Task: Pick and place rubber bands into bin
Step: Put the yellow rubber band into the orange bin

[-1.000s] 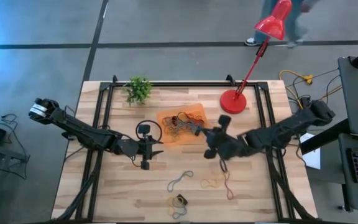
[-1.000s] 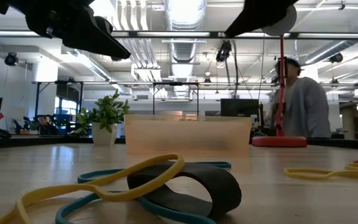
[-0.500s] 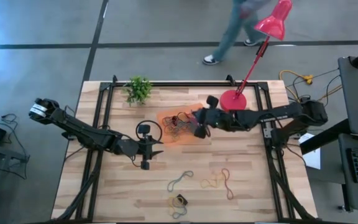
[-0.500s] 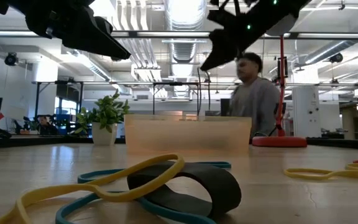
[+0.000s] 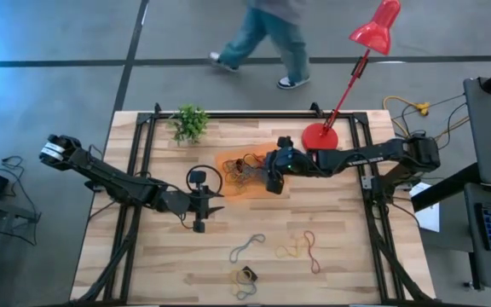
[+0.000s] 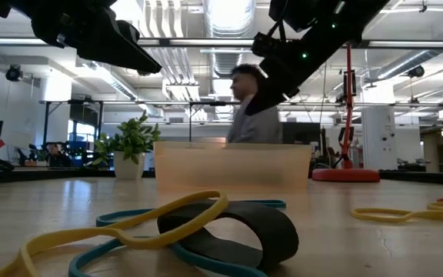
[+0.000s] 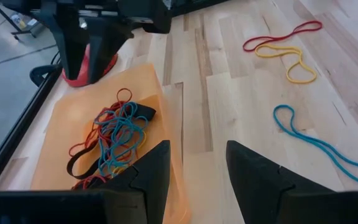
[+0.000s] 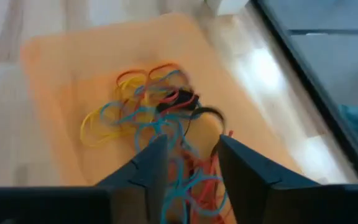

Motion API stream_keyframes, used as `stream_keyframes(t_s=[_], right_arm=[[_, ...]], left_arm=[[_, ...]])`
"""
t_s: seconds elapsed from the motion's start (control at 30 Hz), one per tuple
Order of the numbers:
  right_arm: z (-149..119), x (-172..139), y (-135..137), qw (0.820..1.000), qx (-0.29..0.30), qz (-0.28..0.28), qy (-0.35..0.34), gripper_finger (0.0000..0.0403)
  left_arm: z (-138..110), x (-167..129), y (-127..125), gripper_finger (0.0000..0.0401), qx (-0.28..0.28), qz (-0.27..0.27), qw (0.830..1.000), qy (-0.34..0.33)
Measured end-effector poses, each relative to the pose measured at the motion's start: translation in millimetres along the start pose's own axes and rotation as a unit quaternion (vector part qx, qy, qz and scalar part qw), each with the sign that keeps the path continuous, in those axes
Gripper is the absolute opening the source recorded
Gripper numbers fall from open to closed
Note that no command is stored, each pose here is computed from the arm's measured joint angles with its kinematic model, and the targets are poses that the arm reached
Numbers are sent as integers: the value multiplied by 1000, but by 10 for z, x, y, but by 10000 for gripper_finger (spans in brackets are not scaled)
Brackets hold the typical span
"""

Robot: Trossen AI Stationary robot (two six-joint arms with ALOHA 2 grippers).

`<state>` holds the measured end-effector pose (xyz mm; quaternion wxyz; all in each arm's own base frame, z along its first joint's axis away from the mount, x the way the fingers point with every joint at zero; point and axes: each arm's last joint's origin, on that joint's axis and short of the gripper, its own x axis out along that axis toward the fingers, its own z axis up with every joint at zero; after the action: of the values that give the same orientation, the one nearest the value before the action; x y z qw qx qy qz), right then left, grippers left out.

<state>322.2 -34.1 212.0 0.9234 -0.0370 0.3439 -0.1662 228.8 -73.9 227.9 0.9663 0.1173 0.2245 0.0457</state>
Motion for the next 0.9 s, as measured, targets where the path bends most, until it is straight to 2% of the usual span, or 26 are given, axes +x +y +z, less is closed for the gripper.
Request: stream_keyframes(t_s=[0.13,0.23,0.37,0.57,0.67,0.8,0.9], right_arm=[[-40,-129,141,997,-30,62,26,155],[-113,-302,329,992,-45,96,64,164],[-237,-599,606,984,-45,128,115,159],[-398,-981,1049,975,-6,175,135,141],[-522,-1070,1267,971,2,186,150,134],[-725,-1118,1533,967,-29,188,168,126],[-854,-1088,1690,970,-46,168,167,121]], left_arm=[[-3,0,0,141,1,0,1000,1],[-7,1,0,141,1,0,1000,1],[-10,1,-1,141,2,0,1000,2],[-17,15,-8,141,4,0,1000,4],[-30,35,-17,141,7,0,1000,9],[-45,59,-28,141,18,2,1000,13],[-49,73,-28,141,18,5,1000,14]])
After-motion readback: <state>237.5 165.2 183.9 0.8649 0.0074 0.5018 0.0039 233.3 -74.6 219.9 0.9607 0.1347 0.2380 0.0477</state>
